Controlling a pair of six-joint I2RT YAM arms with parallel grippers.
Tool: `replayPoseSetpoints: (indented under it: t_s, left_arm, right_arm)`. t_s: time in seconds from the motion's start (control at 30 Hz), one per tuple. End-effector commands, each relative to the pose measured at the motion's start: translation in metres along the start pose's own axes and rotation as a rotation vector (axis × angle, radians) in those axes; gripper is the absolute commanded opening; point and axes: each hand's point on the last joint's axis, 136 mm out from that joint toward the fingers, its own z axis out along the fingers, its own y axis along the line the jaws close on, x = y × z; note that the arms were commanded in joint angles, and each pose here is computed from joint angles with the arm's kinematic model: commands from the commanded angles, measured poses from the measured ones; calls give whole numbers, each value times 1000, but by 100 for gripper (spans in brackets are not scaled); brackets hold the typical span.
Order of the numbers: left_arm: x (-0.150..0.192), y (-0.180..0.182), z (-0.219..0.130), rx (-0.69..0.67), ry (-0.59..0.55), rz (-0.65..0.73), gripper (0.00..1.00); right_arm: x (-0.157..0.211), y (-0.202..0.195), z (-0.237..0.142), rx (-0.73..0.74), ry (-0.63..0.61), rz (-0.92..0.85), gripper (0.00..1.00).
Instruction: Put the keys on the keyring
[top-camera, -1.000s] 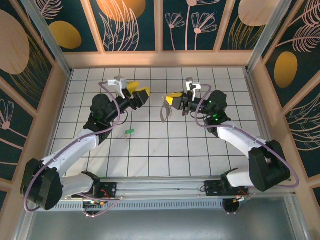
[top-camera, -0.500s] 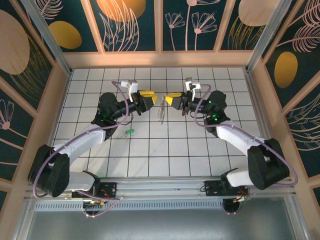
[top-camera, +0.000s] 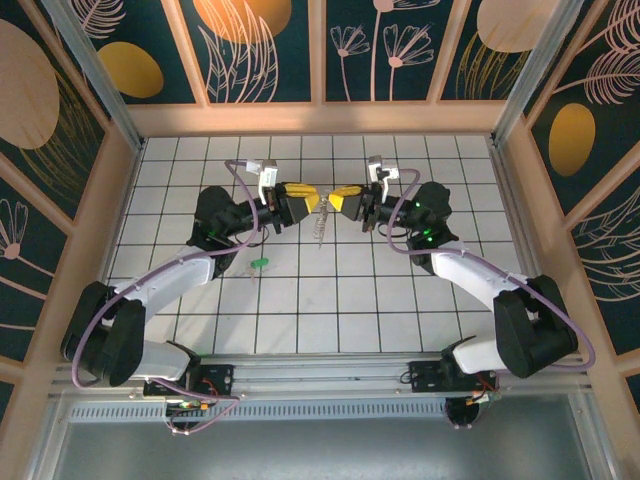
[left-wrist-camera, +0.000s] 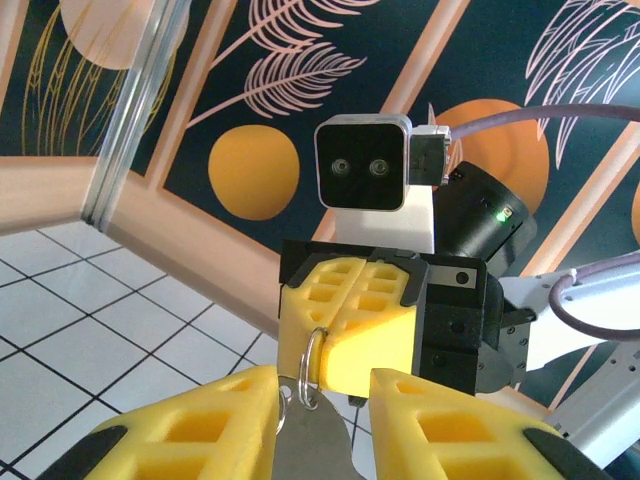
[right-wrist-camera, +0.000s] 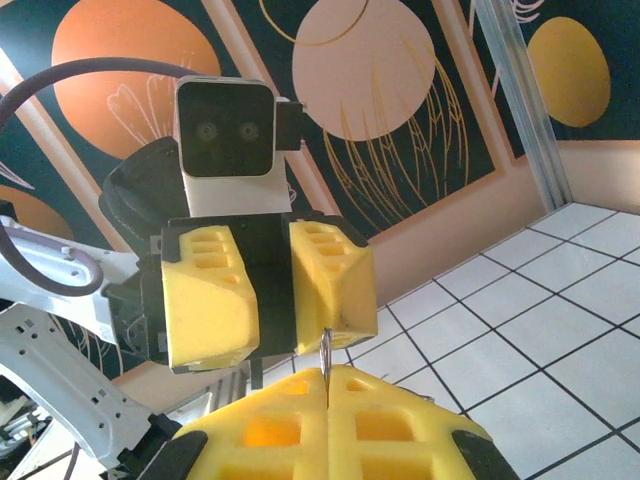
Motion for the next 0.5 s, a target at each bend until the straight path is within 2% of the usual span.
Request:
replayPoseSetpoints:
  t_s: [0.0, 0.47]
  left_arm:
    - [-11, -11, 4, 51, -17, 33, 30]
    - [-6, -16, 10, 88, -2, 26, 28]
  right_arm:
    - [-17, 17, 5, -60, -25, -75, 0]
    - [-14, 19, 9, -67, -18, -74, 0]
